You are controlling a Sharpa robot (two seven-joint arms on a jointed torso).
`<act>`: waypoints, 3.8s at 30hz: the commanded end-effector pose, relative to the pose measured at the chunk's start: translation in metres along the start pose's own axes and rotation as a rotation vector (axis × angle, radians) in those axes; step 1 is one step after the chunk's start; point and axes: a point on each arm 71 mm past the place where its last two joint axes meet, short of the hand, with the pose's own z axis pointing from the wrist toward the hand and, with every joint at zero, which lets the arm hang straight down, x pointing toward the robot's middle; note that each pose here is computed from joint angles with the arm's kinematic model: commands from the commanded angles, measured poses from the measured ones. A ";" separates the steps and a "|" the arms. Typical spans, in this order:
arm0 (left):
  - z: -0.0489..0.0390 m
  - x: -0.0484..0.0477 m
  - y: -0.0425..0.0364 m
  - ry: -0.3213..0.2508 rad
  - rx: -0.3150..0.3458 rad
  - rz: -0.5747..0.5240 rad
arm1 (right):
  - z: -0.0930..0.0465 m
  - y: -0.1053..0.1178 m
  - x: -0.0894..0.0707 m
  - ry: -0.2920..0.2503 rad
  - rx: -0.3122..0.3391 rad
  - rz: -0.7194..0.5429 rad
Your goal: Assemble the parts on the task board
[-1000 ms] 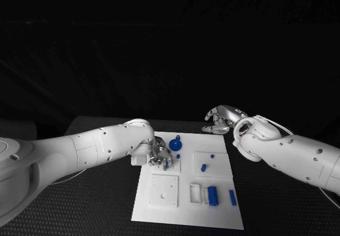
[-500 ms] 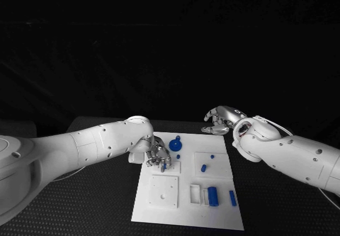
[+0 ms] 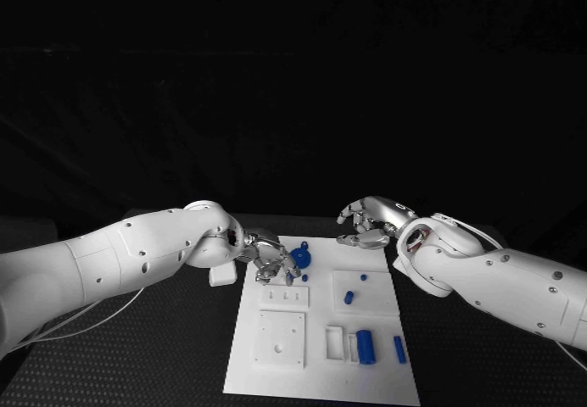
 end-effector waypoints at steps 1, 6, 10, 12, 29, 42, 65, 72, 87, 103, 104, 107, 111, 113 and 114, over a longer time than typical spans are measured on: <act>-0.0060 0.0017 -0.0149 0.004 0.244 -0.098 | -0.006 0.010 0.003 -0.006 -0.117 0.086; -0.0199 0.0011 -0.0060 0.018 0.342 -0.166 | -0.017 0.017 0.008 -0.006 -0.190 0.121; -0.0252 0.0020 0.0020 0.036 0.365 -0.185 | -0.023 0.026 0.013 0.002 -0.239 0.155; -0.0268 0.0021 0.0039 0.040 0.372 -0.192 | -0.026 0.030 0.016 0.008 -0.253 0.173; -0.0273 0.0109 0.0030 0.084 0.379 -0.198 | -0.032 0.061 0.031 0.046 -0.333 0.265; -0.0246 0.0166 -0.0019 0.112 0.378 -0.195 | -0.031 0.071 0.035 0.061 -0.353 0.280; -0.0263 0.0136 -0.0004 0.111 0.392 -0.244 | -0.031 0.070 0.041 0.127 -0.353 0.252; -0.0264 0.0141 -0.0010 0.117 0.398 -0.251 | -0.031 0.069 0.040 0.123 -0.348 0.248; -0.0269 0.0134 -0.0001 0.114 0.394 -0.269 | -0.031 0.070 0.038 0.070 -0.347 0.224; -0.0261 0.0101 0.0035 0.031 0.341 -0.284 | -0.030 0.069 0.035 0.017 -0.296 0.184; -0.0262 0.0100 0.0036 0.026 0.339 -0.284 | -0.030 0.068 0.035 0.015 -0.288 0.183; -0.0261 0.0101 0.0041 0.021 0.331 -0.278 | -0.030 0.066 0.035 0.009 -0.265 0.182; -0.0266 0.0100 0.0045 0.018 0.331 -0.277 | -0.030 0.064 0.035 0.017 -0.250 0.181; -0.0271 0.0095 0.0049 0.013 0.332 -0.278 | -0.030 0.063 0.036 0.026 -0.241 0.180; -0.0272 0.0094 0.0051 0.012 0.332 -0.278 | -0.030 0.062 0.036 0.032 -0.235 0.178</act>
